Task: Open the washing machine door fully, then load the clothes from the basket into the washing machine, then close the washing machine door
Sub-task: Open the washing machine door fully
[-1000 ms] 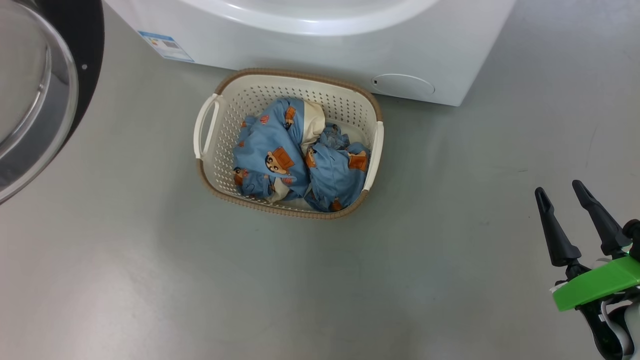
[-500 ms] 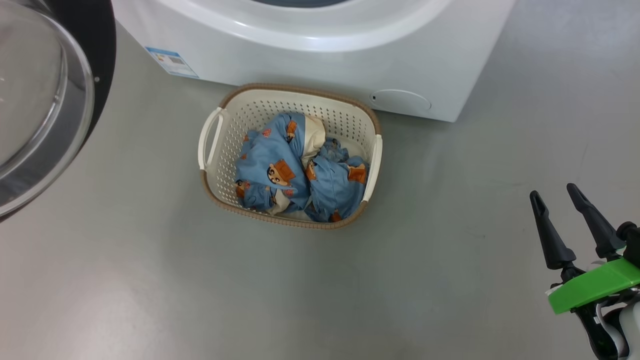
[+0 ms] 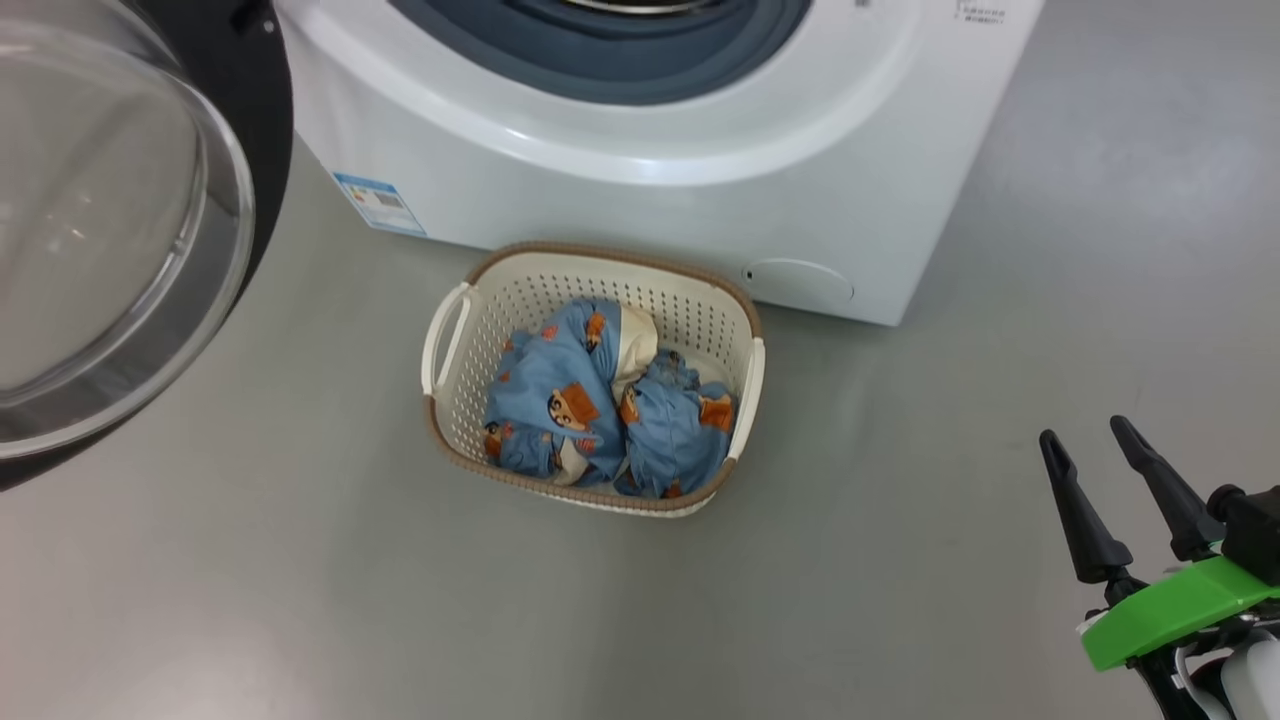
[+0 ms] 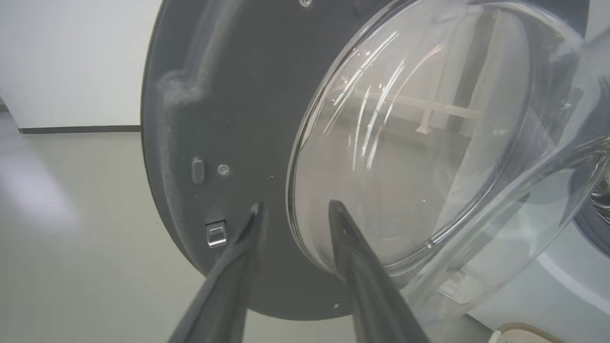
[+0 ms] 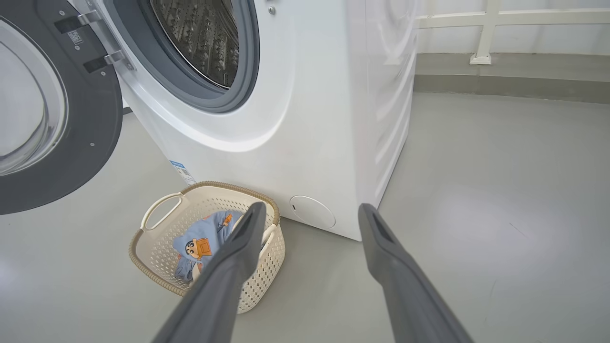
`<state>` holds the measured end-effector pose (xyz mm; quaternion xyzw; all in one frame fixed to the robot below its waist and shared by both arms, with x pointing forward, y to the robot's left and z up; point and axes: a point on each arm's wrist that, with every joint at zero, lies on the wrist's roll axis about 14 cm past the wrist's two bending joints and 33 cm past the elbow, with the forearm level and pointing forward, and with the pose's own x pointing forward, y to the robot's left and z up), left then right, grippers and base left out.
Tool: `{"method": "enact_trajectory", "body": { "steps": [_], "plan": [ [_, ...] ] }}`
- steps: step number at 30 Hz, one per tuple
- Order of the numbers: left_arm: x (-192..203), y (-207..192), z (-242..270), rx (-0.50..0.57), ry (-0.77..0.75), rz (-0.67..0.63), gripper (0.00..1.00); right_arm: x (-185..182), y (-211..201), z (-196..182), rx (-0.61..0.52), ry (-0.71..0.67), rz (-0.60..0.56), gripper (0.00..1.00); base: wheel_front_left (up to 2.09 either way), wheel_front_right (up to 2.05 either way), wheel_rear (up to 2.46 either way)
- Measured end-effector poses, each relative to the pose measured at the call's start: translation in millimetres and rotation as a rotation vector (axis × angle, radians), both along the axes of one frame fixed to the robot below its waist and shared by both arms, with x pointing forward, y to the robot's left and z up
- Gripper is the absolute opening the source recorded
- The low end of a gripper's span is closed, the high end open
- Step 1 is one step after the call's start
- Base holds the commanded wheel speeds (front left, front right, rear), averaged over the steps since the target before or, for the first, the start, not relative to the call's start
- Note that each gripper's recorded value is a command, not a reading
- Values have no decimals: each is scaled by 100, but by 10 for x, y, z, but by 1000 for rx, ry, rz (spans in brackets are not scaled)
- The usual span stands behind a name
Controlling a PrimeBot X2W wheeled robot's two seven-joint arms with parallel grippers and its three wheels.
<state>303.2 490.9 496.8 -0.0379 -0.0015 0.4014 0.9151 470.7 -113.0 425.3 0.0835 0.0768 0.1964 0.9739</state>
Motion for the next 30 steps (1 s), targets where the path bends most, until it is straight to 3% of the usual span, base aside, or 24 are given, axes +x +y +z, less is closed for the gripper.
{"method": "enact_trajectory", "body": {
  "steps": [1, 2, 14, 30],
  "plan": [
    [-30, -44, -19, -4, 1, -13, 98, -13, 4, 32, 0, -6, 1, 100, 0, 0, 0],
    [-66, -79, -36, -10, -2, -20, 100, -28, 6, 60, -1, -11, 2, 100, 0, 0, 0],
    [-134, -595, -50, -44, -53, -190, 100, -258, -64, 261, 15, -34, -24, 100, 0, 0, 0],
    [452, -1861, -54, -112, -116, -587, 100, -572, -524, 392, 20, -53, -161, 100, 0, 0, 0]
  ]
}}
